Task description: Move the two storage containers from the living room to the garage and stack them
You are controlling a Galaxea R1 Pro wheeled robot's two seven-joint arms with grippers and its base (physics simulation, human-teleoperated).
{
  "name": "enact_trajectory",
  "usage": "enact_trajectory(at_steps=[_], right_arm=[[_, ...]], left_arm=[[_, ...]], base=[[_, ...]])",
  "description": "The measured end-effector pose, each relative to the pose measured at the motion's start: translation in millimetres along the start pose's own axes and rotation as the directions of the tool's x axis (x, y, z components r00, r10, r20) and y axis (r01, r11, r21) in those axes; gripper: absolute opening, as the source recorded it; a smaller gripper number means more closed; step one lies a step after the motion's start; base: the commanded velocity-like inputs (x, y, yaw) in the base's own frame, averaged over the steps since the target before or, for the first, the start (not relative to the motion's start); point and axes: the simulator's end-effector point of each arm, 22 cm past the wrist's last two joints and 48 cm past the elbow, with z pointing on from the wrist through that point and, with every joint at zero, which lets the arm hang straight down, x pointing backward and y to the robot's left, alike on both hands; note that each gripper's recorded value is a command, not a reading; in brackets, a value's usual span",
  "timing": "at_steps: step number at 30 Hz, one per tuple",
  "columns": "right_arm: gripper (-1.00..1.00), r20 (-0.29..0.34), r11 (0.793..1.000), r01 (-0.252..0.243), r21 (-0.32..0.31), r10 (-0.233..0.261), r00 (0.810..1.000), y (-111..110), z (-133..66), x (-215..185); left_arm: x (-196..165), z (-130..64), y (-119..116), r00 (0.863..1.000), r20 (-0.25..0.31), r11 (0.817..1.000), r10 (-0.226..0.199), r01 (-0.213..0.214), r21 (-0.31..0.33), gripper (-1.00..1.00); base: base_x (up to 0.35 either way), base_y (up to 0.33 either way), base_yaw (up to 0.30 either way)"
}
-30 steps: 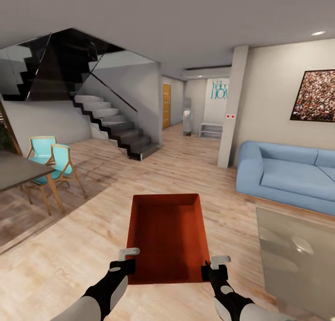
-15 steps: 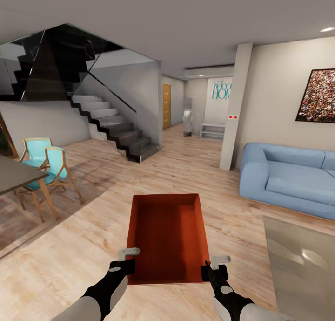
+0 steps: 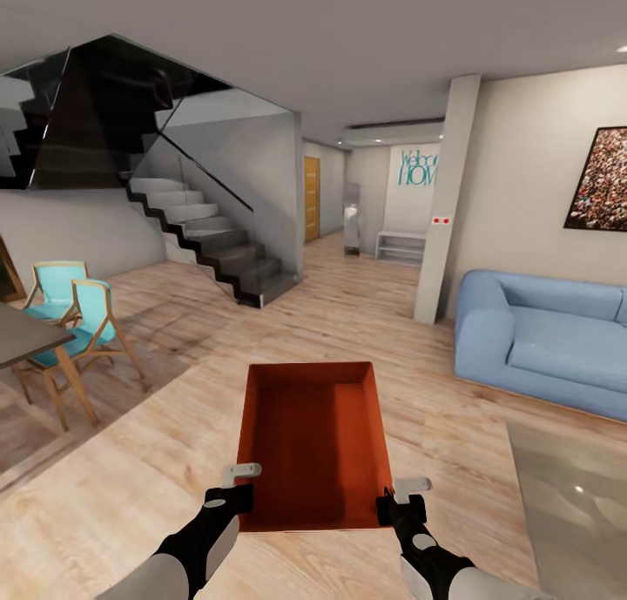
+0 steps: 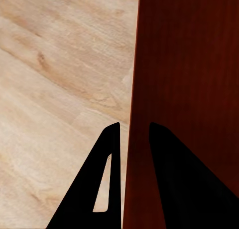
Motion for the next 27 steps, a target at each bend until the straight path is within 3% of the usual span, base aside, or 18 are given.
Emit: enact_trajectory(at_steps=[18, 27], right_arm=[[-1.00, 0.000, 1.000, 0.000, 0.000, 0.000, 1.000, 0.0, 0.0, 0.0], [-1.00, 0.000, 1.000, 0.001, 0.001, -0.001, 1.000, 0.1, 0.0, -0.1]], left_arm=[[0.1, 0.0, 0.0, 1.000, 0.000, 1.000, 0.000, 0.000, 0.000, -1.00], [0.0, 0.0, 0.1, 1.000, 0.000, 1.000, 0.000, 0.000, 0.000, -1.00]], base=[[0.321, 0.000, 0.000], [0.321, 0.000, -0.138]])
